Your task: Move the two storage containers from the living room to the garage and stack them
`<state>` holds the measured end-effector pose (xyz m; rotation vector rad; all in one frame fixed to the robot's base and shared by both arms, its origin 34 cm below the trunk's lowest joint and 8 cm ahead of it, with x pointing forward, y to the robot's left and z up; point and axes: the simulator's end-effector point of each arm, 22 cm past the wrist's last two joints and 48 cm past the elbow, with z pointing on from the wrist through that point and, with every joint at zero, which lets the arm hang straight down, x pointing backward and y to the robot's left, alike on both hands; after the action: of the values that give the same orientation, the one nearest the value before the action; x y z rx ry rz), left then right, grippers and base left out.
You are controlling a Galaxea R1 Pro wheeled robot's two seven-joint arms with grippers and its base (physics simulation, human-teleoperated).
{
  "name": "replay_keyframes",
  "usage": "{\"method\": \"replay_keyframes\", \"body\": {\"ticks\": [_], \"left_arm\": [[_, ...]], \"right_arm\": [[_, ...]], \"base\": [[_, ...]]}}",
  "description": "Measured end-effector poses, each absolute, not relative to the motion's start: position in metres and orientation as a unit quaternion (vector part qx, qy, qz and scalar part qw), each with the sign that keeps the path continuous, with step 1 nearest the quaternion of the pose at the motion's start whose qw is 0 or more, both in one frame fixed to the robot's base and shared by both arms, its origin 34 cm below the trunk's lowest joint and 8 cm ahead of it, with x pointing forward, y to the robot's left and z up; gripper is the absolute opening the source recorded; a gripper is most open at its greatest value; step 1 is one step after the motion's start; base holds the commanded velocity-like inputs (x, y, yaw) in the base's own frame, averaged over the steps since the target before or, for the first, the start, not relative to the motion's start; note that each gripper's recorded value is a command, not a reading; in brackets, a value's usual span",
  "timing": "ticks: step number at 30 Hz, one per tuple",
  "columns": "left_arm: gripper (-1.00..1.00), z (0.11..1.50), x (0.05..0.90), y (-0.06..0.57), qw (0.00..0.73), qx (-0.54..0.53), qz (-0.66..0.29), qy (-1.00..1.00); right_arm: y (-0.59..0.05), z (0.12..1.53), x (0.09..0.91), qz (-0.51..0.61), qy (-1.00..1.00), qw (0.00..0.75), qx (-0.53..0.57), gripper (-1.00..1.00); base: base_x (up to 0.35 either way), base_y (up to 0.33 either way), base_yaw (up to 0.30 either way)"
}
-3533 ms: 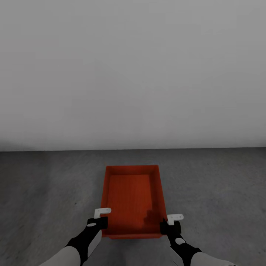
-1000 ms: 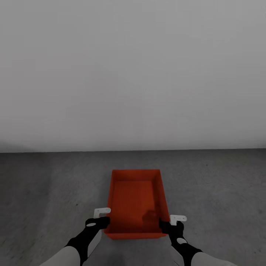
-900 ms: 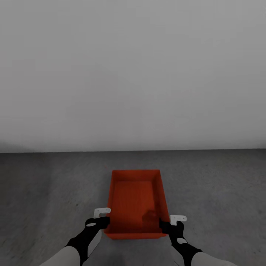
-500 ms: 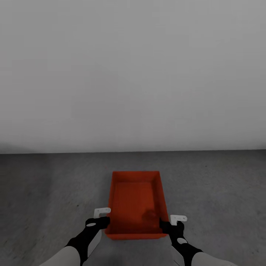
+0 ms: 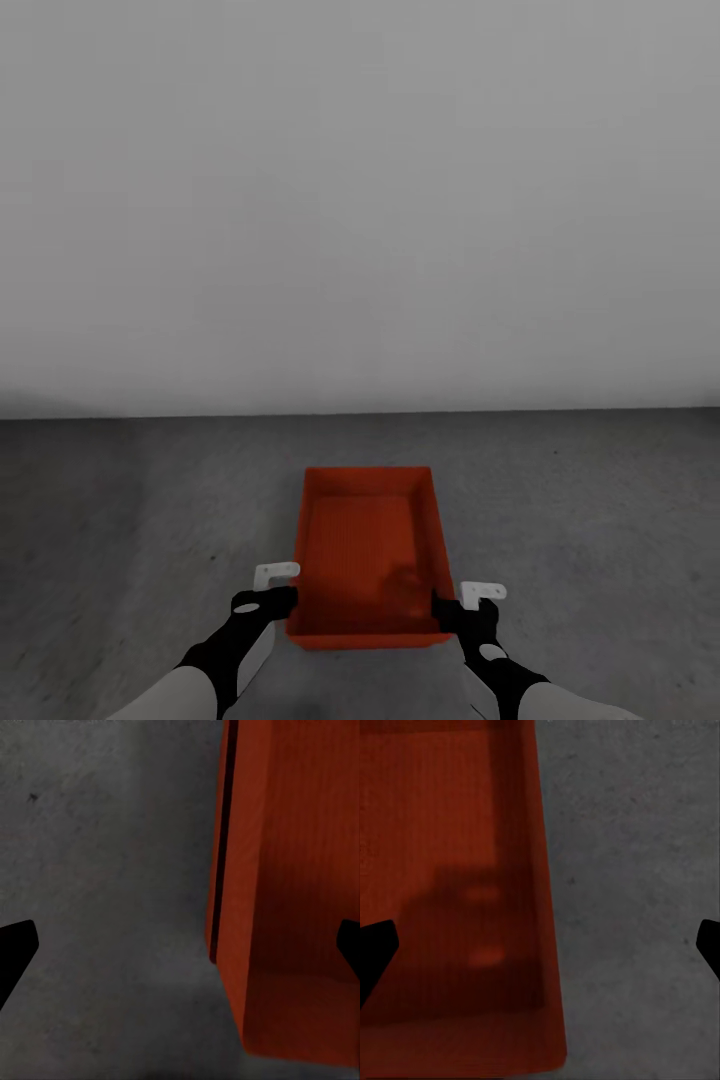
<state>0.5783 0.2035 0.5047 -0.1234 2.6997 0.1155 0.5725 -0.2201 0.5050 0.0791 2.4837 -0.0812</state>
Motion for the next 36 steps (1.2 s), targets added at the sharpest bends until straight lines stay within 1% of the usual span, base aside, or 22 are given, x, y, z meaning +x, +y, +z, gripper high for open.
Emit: {"method": "replay_keyframes", "body": {"ticks": [36], "left_arm": [[1.0, 0.557, 0.575, 0.204, 0.216, -0.044, 0.042, 0.975]], "right_arm": [[-0.218, 0.558, 0.57, -0.03, 0.946, 0.321, 0.031, 1.0]], "base": [[0.0, 0.0, 0.0]]}}
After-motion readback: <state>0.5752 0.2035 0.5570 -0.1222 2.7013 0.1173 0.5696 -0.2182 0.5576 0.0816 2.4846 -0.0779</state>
